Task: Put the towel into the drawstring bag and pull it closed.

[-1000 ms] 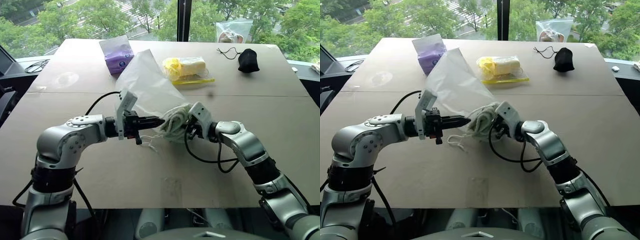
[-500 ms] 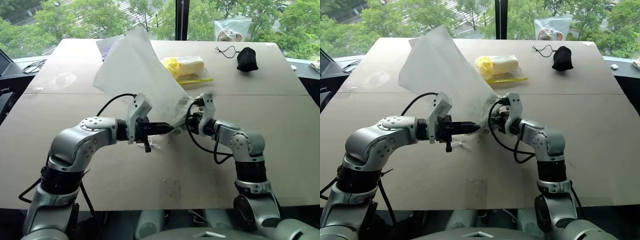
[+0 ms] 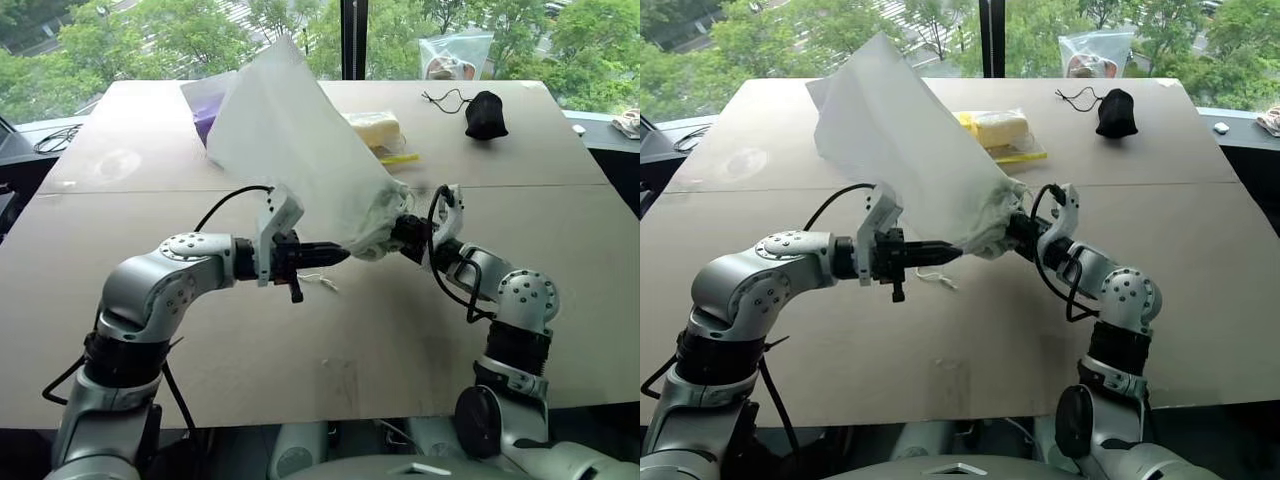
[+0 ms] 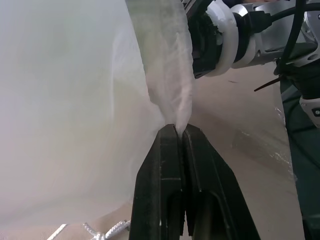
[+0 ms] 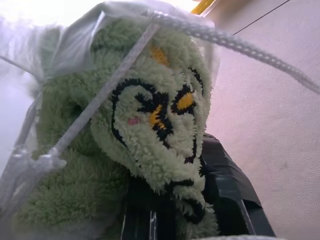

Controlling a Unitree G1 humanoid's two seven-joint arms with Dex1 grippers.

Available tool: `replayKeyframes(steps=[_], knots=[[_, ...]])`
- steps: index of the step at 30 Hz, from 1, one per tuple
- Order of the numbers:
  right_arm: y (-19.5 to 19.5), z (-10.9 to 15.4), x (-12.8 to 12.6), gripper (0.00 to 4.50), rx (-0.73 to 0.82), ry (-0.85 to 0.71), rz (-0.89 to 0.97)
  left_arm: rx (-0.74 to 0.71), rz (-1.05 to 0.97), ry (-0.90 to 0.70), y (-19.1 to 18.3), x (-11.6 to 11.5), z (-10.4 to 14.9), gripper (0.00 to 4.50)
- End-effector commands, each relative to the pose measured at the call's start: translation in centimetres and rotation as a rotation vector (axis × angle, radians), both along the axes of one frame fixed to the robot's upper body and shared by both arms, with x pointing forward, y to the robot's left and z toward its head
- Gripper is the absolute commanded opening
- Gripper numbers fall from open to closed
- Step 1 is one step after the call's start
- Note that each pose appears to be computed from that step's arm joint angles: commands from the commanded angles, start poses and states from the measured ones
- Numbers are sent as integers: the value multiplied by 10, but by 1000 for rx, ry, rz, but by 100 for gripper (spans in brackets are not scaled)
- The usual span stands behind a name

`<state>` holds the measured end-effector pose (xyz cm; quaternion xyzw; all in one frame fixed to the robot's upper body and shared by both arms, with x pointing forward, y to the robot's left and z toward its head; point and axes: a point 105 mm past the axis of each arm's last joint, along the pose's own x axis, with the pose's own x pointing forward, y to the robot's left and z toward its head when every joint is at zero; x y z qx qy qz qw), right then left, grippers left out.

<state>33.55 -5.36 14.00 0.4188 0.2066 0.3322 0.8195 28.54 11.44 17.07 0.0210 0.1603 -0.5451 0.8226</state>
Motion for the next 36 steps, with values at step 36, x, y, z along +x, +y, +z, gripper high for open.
replayKeyframes(steps=[36], knots=[[21, -7, 3, 91, -686, -594, 294, 12, -29, 44, -6, -7, 4, 0]])
